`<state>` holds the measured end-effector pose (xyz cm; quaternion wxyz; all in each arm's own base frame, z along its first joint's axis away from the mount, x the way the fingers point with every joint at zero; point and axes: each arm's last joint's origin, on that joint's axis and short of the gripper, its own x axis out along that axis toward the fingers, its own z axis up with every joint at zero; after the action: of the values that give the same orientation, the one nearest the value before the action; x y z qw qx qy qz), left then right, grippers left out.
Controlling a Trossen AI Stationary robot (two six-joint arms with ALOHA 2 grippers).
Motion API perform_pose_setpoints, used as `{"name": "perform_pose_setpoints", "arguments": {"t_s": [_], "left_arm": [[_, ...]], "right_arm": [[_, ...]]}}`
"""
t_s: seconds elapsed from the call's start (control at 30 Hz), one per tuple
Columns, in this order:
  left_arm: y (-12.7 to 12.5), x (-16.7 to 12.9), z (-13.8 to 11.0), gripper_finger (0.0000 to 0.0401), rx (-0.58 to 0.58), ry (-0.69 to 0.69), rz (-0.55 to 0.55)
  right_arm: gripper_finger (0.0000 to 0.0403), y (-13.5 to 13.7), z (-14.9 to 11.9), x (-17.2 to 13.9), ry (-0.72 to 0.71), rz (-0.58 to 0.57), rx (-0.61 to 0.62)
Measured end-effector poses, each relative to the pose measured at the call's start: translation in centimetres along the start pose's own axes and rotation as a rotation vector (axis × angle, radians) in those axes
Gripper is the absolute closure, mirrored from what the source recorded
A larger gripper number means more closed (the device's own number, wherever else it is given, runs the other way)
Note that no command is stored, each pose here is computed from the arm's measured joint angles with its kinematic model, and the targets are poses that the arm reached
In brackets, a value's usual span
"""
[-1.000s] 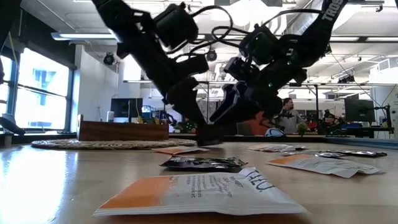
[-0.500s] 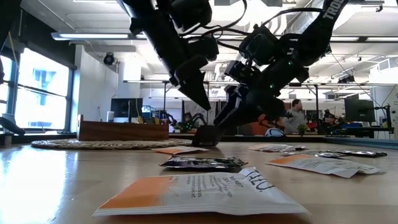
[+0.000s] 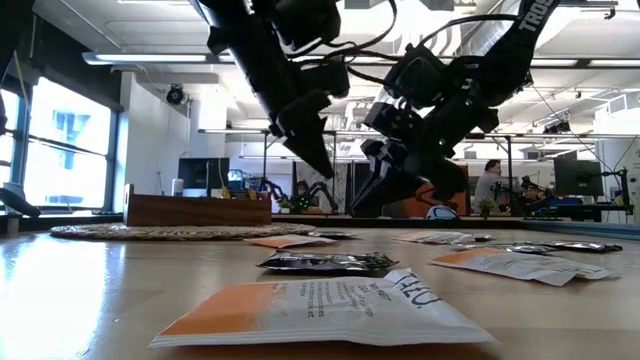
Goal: Pick & Place Tea
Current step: Put the purple tea bag into the middle section of the wooden organizer
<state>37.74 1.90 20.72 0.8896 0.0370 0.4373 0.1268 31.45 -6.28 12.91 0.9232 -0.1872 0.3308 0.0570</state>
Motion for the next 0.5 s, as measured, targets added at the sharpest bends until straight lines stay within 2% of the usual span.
{"name": "perform_pose_setpoints", "arguments": {"t_s": [0.13,0.37,0.5], "left_arm": [[0.6,0.7,-0.4,0.0401,-0.081,0.031,0.065],[2.8,5.5,-2.0,0.0401,-0.163,0.105,0.141],[3.8,7.6,-2.8,0.0401,-0.205,0.129,0.097]], "right_arm": [[0.0340,0.7,0.1,0.1,-0.002,0.063,-0.043],[0.0267,1.5,0.4,0.2,0.009,0.068,-0.090],[0.0228,1.8,-0.3,0.9,0.044,0.066,-0.087]]}}
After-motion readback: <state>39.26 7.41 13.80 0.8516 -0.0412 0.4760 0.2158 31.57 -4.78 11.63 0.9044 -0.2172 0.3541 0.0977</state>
